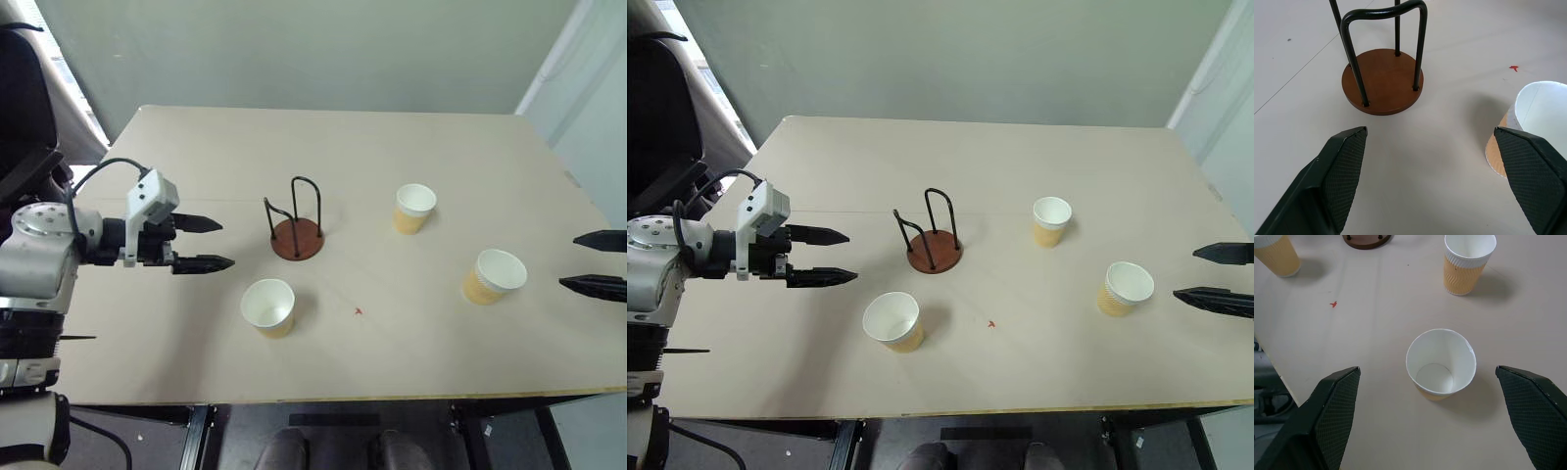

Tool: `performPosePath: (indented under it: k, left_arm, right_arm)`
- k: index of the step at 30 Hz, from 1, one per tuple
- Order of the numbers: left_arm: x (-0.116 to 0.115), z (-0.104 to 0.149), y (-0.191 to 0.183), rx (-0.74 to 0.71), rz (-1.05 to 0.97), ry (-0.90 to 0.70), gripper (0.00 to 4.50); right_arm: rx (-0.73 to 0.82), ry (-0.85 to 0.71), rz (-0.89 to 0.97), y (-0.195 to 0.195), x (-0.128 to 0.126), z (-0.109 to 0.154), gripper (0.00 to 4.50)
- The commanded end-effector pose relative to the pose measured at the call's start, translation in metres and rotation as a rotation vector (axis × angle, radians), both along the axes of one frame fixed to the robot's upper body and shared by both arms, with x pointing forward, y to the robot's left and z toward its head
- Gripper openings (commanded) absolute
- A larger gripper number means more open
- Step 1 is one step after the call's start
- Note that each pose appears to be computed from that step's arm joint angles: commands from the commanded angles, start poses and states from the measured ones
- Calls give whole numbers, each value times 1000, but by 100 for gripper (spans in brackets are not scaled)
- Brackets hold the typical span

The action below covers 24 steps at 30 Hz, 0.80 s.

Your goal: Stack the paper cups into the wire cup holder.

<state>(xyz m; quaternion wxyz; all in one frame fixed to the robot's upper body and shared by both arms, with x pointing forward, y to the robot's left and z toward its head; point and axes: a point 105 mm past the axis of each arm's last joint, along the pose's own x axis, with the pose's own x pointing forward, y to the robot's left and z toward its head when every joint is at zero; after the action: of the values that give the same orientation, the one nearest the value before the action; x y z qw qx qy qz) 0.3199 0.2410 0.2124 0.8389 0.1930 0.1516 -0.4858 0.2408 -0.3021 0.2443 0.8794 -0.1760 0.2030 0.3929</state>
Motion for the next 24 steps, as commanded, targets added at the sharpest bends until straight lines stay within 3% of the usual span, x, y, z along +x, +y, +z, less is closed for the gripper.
performPosePath:
  k: [1, 7, 12, 19, 24]
  left_arm:
    - [-4, 16, 6, 16, 12, -51, 443]
    - [-4, 15, 5, 21, 8, -59, 443]
    - [10, 15, -6, 18, -26, -80, 443]
    - [60, 10, -29, -7, -29, -128, 443]
    - [91, -1, -53, 76, -32, -165, 443]
  right_arm:
    - [-5, -29, 14, 2, -1, 9, 450]
    - [-11, -21, 27, 3, 0, 8, 450]
    - [-16, -20, 34, 5, -2, 10, 450]
    - [-12, -30, 22, 6, -5, 10, 450]
    - [0, -53, 1, 7, -15, 15, 450]
